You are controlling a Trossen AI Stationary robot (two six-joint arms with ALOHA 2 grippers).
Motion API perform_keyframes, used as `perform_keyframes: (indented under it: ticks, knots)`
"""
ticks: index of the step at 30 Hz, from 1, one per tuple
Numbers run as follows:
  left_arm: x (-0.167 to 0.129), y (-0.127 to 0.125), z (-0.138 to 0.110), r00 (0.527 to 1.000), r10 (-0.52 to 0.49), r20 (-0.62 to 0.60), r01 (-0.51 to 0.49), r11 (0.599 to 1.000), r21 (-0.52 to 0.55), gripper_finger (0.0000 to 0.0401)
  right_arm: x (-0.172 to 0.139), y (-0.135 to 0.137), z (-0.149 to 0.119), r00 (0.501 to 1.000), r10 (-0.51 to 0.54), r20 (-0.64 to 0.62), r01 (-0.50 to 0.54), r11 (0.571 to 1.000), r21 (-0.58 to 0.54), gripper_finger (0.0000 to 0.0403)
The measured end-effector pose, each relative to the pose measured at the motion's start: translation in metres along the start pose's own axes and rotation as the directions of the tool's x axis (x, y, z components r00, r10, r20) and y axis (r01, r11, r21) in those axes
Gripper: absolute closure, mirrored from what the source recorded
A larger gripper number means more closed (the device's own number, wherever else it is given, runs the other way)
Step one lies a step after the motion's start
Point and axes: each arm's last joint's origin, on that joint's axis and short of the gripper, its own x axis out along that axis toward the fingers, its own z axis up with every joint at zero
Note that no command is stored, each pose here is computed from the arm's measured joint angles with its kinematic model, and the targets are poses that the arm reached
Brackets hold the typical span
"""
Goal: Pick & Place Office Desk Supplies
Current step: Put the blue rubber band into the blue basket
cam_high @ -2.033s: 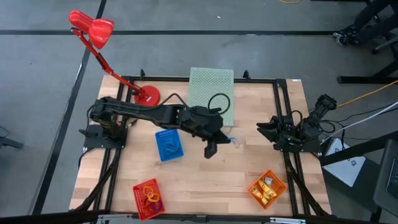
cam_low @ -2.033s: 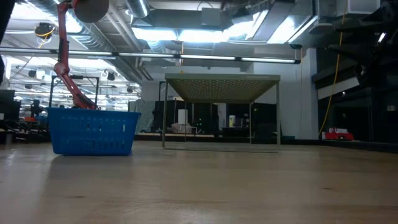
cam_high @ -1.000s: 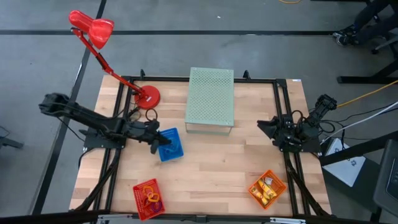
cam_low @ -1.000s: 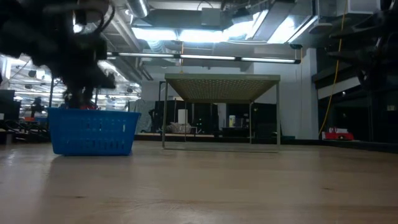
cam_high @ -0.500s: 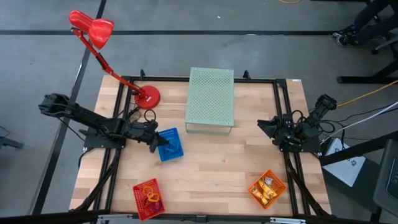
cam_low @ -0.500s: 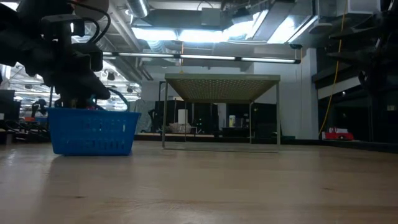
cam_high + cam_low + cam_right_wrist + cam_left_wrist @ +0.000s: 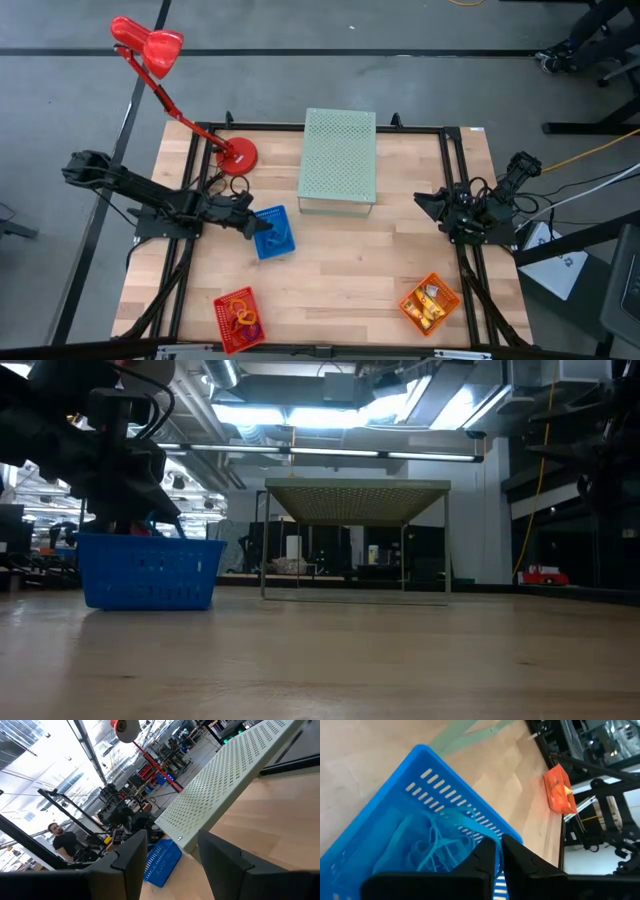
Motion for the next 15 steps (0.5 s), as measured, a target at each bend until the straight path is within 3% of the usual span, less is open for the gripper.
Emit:
perform_keyframes:
  ticks: [6,15]
  knots:
    - [0.0,-0.0003,0.0004,1.0,-0.001,0.009,0.001,1.0,0.018,0.0344,0.0,0.0,0.0,1.0,-0.002,0.001,0.002,1.0,-0.001,0.0225]
    - [0.0,-0.0014,0.0017,0.999,-0.004,0.037,0.004,1.0,0.02,0.0236,0.0,-0.0001,0.0,1.0,-0.002,0.001,0.002,1.0,0.001,0.0225]
